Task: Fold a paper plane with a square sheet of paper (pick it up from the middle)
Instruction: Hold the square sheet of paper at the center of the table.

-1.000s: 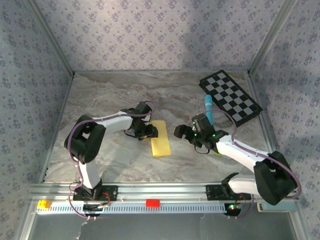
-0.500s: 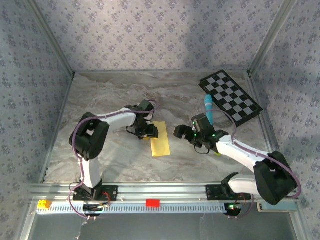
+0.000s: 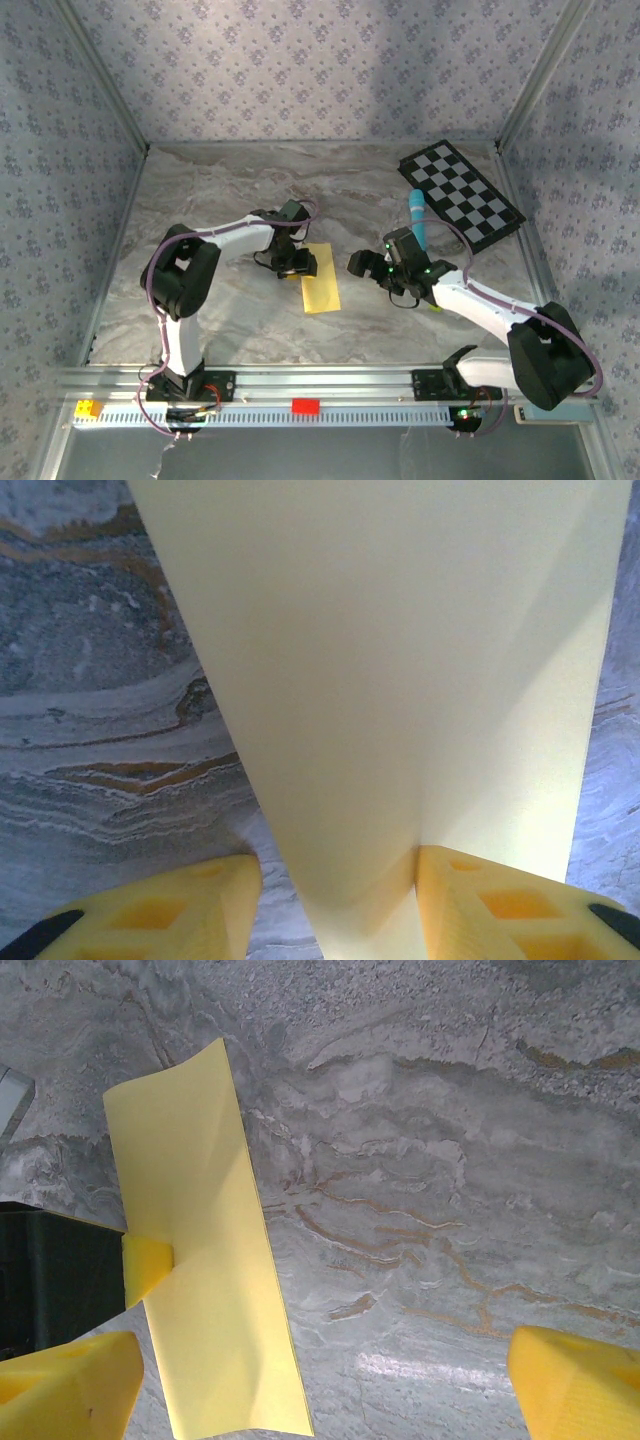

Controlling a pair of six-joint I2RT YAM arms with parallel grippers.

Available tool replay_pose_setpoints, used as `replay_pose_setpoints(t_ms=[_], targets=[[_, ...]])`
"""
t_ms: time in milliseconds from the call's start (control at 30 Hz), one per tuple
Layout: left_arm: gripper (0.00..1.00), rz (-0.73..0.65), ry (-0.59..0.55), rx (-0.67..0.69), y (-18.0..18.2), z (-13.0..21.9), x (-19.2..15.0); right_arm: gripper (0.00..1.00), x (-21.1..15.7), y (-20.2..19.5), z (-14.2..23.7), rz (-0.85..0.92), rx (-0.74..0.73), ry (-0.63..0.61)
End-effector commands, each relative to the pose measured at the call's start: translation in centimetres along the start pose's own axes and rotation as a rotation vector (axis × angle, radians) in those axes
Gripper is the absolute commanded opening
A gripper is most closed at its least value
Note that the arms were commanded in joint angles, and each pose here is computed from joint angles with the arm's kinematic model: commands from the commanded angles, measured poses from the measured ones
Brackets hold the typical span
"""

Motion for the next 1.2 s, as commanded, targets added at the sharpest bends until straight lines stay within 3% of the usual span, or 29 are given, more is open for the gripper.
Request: replay_pose_setpoints(t_ms=[0,533,633,1000,1167], targets=[[0.47,-0.009,0.051,0.079,1.4,-2.2,-0.8,0.96,0.2,0.2,0.2,0.017,-0.017,-0.005],[0.47,-0.01,0.052,0.083,1.5,-2.6,-0.8,0.94,-0.2,0.7,-0.8,0.03,0.022,0.032],[0.47,-0.01,0.054,0.086,1.5,-2.7,-0.9,0.89,-0.3,1.1,-1.6,0.032,0.048,0.057],[0.47,-0.017,0.069,0.099,1.8,-3.2,-1.1,0.24,-0.4,3.9,-5.4,0.099,0.082,0.172],[0.47,-0.019,0.073,0.102,1.8,-3.5,-1.1,0.12,-0.5,4.8,-7.3,0.118,0.059,0.217]])
Point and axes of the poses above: each hand's point on the last joint's axis, 136 mm out from that joint toward the fingers, its own z axis back along the fingers, its own y axis along the line the jaws close on, x = y × z, the point moved 5 cm from there along z, back along the fingers, and after that the axes turned 2 degrees about z, right-handed, at the moved point
